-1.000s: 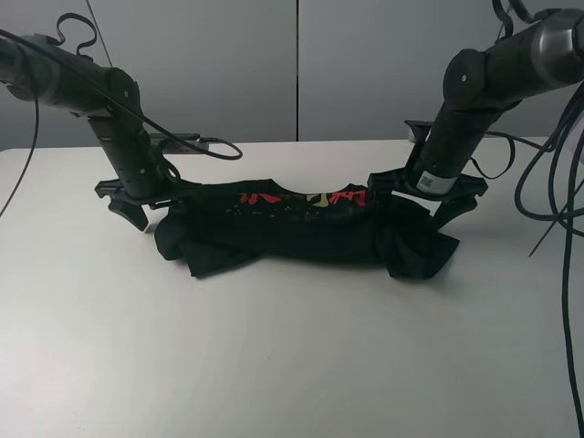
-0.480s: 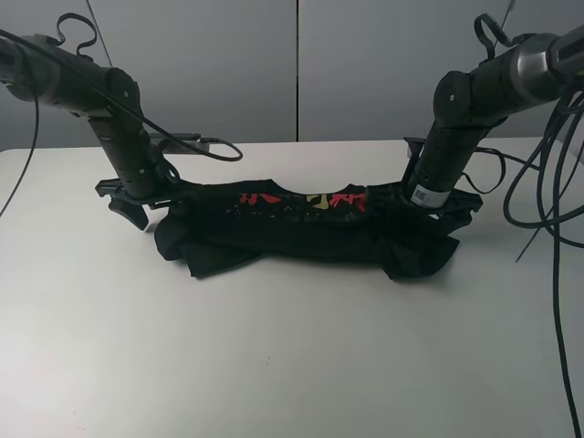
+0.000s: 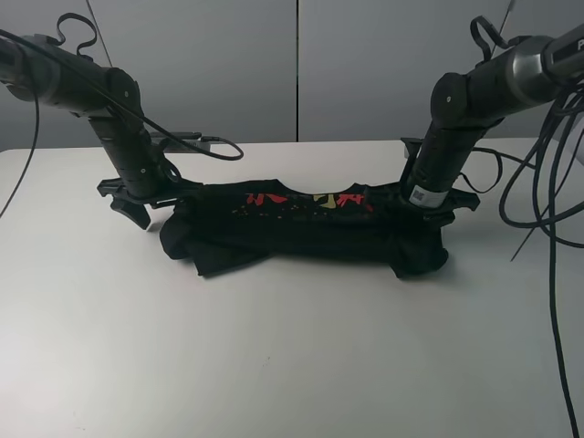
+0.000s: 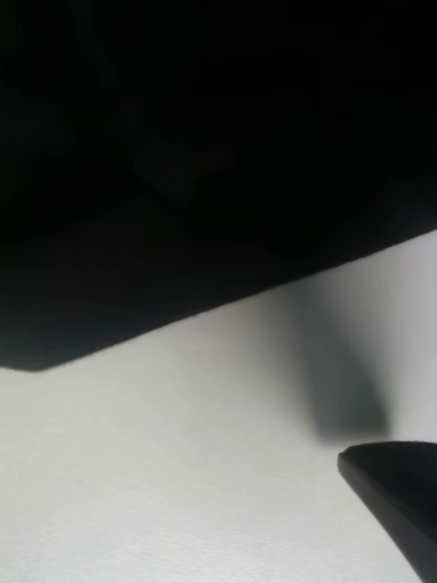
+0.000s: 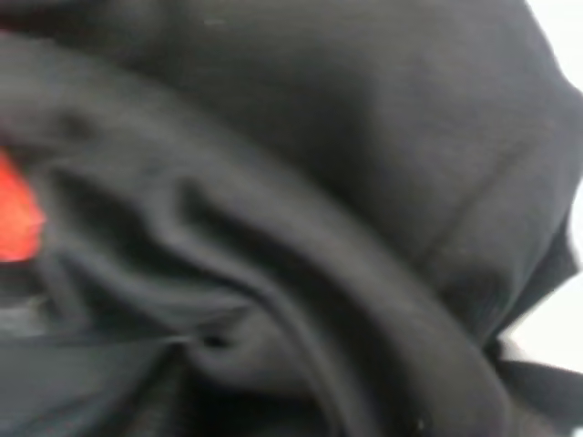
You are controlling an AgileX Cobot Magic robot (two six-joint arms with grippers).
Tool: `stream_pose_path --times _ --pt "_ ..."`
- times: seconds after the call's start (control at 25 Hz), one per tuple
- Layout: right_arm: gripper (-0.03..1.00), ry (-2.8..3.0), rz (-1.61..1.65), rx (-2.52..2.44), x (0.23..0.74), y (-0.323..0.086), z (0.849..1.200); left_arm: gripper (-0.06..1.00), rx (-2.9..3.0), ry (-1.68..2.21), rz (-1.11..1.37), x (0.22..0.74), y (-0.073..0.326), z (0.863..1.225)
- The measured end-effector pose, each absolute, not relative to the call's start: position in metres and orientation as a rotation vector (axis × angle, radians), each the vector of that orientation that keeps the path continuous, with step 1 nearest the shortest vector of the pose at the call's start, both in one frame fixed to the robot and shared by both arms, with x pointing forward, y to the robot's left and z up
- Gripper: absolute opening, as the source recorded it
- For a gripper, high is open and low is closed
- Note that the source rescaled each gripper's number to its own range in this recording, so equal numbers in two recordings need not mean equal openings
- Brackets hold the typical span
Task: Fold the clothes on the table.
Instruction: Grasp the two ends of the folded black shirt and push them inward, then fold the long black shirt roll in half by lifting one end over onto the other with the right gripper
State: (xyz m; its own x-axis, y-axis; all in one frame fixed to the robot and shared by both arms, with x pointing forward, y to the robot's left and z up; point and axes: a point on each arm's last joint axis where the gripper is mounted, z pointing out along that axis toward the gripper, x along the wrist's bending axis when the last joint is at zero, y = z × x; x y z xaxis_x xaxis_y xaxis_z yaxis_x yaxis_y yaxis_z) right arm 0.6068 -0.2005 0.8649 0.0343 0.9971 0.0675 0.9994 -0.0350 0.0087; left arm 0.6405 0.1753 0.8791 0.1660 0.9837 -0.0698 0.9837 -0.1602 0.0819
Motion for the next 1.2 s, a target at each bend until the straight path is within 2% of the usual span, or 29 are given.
stream_pose_path --times 0.12,0.16,0.72,1.2 --pt "0.2 -2.12 -0.121 -2.225 0.607 -0.196 0.864 0.99 2.314 1.962 0.0 0.64 0.175 0.879" --pt "0.19 -2.119 -0.129 -2.215 0.607 -0.195 0.864 0.99 2.314 1.962 0.0 0.64 0.175 0.879" --pt "0.19 -2.136 -0.203 -2.126 0.605 -0.191 0.871 0.99 2.312 1.954 0.015 0.642 0.175 0.879" --pt "0.19 -2.241 -0.381 -2.04 0.587 -0.191 0.961 0.99 2.342 1.975 -0.025 0.641 0.175 0.869"
